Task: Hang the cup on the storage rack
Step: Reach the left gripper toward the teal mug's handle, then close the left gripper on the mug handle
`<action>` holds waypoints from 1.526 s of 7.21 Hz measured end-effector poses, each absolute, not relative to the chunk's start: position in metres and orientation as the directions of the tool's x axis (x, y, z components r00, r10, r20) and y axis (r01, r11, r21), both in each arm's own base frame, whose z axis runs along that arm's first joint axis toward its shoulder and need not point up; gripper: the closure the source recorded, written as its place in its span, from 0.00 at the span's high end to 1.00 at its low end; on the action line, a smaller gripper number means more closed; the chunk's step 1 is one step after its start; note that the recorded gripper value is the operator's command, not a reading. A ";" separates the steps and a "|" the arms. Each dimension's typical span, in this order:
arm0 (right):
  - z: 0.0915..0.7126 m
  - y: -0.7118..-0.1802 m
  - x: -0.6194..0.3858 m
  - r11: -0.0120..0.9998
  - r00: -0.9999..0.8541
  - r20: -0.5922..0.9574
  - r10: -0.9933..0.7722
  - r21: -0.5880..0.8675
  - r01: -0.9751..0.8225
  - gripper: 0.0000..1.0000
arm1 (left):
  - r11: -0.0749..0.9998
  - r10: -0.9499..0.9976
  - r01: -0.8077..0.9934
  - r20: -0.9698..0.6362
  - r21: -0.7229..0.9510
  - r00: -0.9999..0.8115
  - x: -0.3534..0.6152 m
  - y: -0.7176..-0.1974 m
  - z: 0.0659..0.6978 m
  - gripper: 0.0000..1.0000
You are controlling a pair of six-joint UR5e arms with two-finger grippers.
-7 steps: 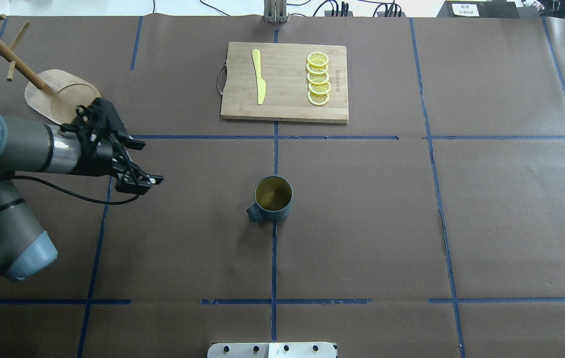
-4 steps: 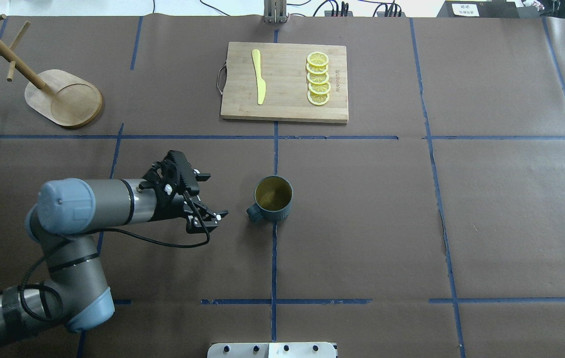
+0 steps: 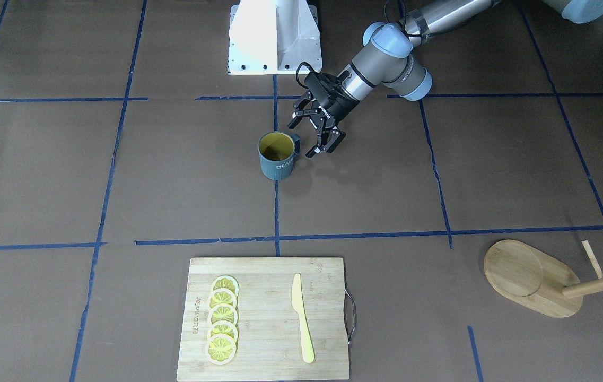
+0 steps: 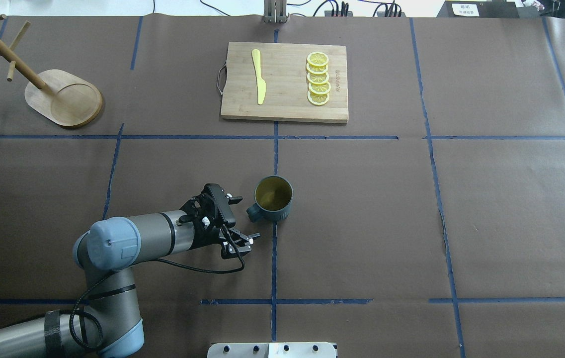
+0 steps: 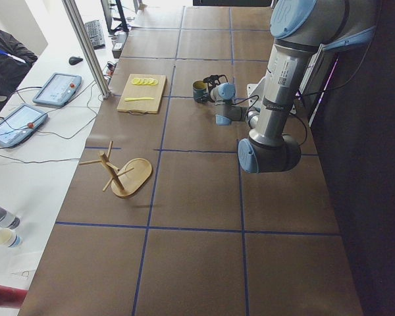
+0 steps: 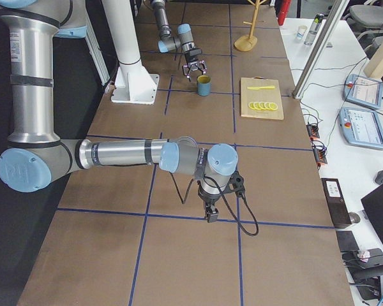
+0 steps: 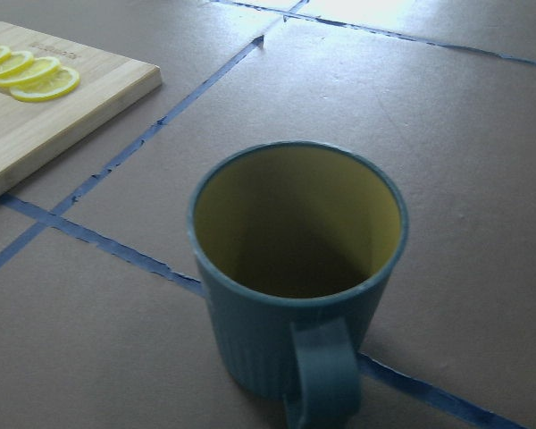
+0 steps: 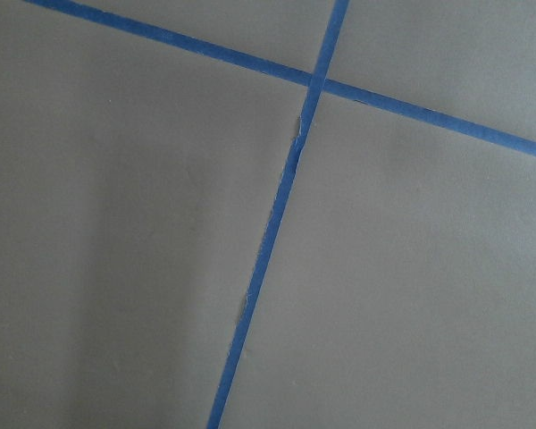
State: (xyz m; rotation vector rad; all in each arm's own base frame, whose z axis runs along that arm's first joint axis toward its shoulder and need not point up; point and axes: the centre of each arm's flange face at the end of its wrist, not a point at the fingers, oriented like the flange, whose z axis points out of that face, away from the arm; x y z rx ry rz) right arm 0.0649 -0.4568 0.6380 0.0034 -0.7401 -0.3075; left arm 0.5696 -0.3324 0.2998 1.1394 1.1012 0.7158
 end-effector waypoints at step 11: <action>0.636 -0.459 0.065 0.954 0.696 0.661 -0.281 0.115 0.276 1.00 | 0.384 0.828 0.135 -0.406 0.913 0.388 0.587 -0.332 0.304 0.00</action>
